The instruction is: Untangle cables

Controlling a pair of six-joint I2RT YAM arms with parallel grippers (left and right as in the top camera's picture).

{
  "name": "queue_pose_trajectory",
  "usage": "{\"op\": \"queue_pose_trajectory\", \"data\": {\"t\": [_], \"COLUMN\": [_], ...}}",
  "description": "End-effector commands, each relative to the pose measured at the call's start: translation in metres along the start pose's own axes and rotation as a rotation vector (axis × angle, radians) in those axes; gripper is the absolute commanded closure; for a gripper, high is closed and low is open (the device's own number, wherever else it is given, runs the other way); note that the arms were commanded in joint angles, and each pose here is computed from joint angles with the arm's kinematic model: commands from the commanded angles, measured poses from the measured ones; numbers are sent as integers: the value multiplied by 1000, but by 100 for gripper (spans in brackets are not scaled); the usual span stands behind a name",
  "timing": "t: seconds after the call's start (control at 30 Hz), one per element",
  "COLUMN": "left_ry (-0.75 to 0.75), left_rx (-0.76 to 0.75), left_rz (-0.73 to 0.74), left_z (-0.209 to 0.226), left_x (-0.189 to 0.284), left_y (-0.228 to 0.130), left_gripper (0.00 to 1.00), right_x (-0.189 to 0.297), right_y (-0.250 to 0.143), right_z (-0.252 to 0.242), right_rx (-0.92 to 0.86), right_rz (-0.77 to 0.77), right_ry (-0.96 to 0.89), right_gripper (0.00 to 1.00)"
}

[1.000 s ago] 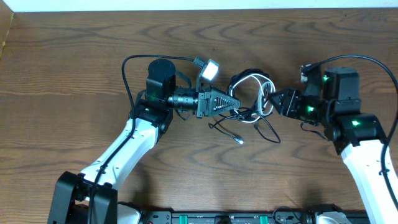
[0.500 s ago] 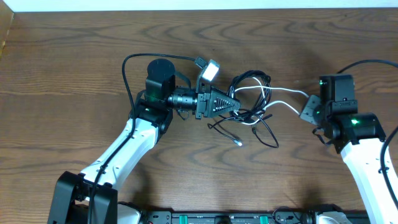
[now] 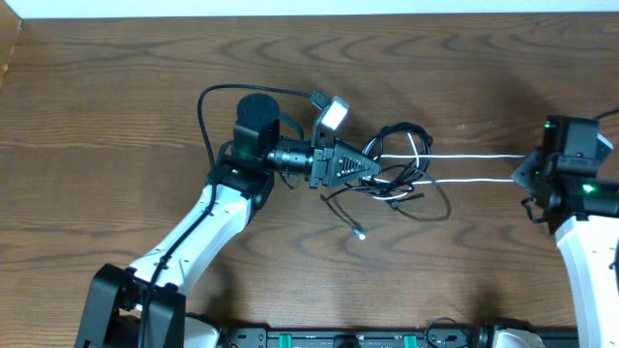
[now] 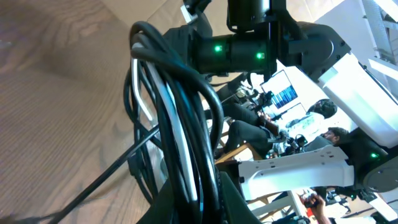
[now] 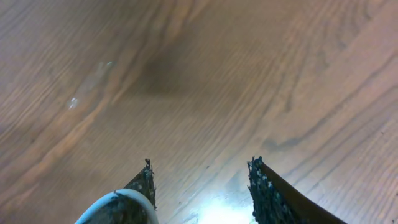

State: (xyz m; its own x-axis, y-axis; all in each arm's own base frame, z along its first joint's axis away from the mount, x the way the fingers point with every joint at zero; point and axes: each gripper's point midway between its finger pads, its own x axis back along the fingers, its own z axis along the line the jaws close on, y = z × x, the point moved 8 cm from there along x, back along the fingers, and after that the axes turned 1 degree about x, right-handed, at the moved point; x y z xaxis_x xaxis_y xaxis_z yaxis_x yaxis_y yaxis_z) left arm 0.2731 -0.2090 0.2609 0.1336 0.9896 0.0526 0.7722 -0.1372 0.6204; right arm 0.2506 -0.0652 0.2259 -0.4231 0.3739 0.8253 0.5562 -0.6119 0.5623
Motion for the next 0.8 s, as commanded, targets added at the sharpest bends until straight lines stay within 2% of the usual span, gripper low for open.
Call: {"op": "queue_pose_trajectory", "data": {"t": [0.0, 0.13, 0.3, 0.43, 0.6, 0.77], "left_ry": [-18, -18, -18, -17, -17, -17], "left_rx": [-52, -52, -52, -52, -67, -67], "left_rz": [-2, -2, -2, -2, -2, -2], "left_z": [-5, -5, -5, -5, -5, -5], "left_x": [10, 10, 10, 10, 10, 10], "left_y": [4, 4, 4, 4, 4, 4], "left_gripper": [92, 92, 92, 92, 92, 92], "right_x": [-3, -4, -1, 6, 10, 7], "right_y": [21, 26, 34, 42, 46, 42], "right_z": [-42, -55, -74, -89, -89, -75], "right_rx": [-162, -219, -345, -453, -494, -434], "right_rz": [-118, -125, -153, -190, -186, -104], "right_ry": [-225, -252, -285, -295, -205, -69], "right_gripper": [53, 49, 37, 36, 37, 34]}}
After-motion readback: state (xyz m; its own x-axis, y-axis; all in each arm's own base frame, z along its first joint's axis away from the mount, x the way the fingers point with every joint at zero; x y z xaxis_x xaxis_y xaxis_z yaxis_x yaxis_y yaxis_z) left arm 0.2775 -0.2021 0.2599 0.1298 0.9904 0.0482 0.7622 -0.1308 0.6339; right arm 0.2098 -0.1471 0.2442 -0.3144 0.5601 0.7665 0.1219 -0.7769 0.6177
